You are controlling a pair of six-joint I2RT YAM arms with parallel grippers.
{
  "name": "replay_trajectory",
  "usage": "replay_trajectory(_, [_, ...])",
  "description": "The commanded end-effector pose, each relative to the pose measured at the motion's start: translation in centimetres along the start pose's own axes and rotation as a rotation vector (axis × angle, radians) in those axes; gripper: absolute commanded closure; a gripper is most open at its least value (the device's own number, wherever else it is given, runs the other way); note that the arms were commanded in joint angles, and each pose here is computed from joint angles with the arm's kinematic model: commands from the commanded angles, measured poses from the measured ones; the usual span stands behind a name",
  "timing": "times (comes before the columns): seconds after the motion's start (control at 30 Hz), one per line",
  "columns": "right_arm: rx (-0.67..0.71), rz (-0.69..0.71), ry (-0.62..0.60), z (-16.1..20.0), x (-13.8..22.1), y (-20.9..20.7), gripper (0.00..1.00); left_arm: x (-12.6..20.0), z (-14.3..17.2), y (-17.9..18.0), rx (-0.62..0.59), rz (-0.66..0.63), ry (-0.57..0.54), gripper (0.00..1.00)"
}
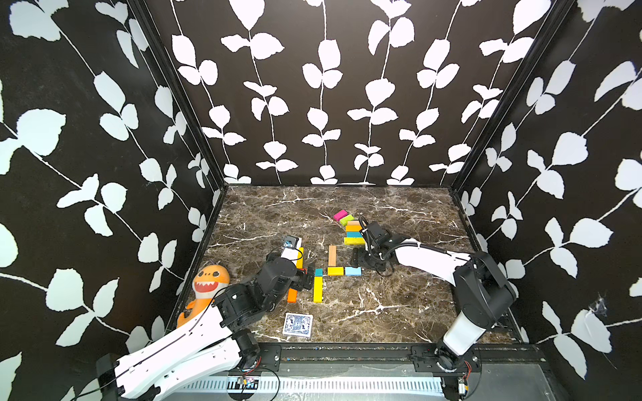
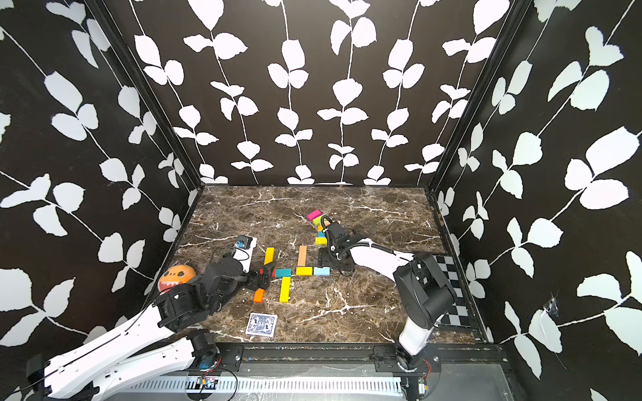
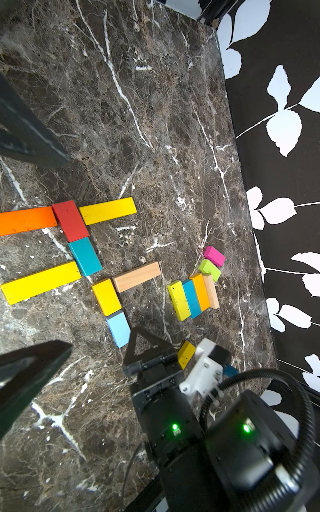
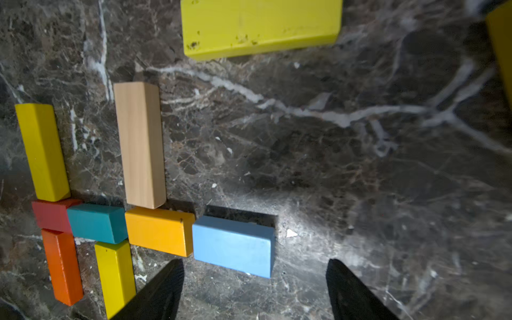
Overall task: Assemble the letter h with building blocks
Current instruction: Assemble the building block at the center of the board.
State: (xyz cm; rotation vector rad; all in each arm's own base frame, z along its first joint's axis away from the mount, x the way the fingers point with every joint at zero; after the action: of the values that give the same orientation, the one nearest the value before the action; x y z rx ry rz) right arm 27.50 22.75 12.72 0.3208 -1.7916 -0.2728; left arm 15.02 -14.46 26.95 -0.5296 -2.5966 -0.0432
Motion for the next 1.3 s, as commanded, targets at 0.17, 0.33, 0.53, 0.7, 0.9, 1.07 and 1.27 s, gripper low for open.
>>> replay_trajectory(0.17, [0.008,-0.095,0.084,0.7,-1.7,0.0,0.2,-0.2,0.0,0.0,0.002,0.002,0.001,0.01])
replay_trajectory(0.33, [0.008,-0.105,0.104,0.8,-2.4,0.1,0.21,-0.2,0.0,0.0,0.001,-0.002,0.004,0.01])
replay_trajectory(0.53, [0.01,-0.136,0.099,0.8,-2.3,0.4,0.21,-0.3,0.2,0.0,0.0,-0.005,0.006,0.01])
replay_trajectory(0.7, [0.015,-0.15,0.097,0.7,-2.4,0.6,0.21,-0.4,0.1,-0.1,0.0,-0.002,0.009,0.01])
replay_trajectory(0.9, [0.023,-0.148,0.095,0.6,-2.4,0.7,0.21,-0.5,0.2,-0.1,-0.001,-0.003,0.012,0.01])
replay_trajectory(1.07, [0.023,-0.15,0.096,0.5,-2.6,0.8,0.21,-0.6,0.2,-0.1,0.0,-0.002,0.013,0.01])
replay_trajectory(1.27, [0.028,-0.165,0.094,0.5,-2.7,1.1,0.2,-0.7,0.3,-0.1,-0.001,-0.004,0.017,0.01])
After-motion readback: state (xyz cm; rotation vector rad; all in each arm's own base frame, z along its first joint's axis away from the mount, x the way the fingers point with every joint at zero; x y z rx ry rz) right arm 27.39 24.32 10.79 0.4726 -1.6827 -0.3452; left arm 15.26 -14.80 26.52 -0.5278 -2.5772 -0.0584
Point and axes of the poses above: each gripper's point midway between its finger pads, its own x axis back along the fingers, its own y axis along the line the jaws close on, z = x × y, the point moved 8 cm from there along x, back along the fingers, and after that the axes turned 1 degree about x, right-handed, at the moved point
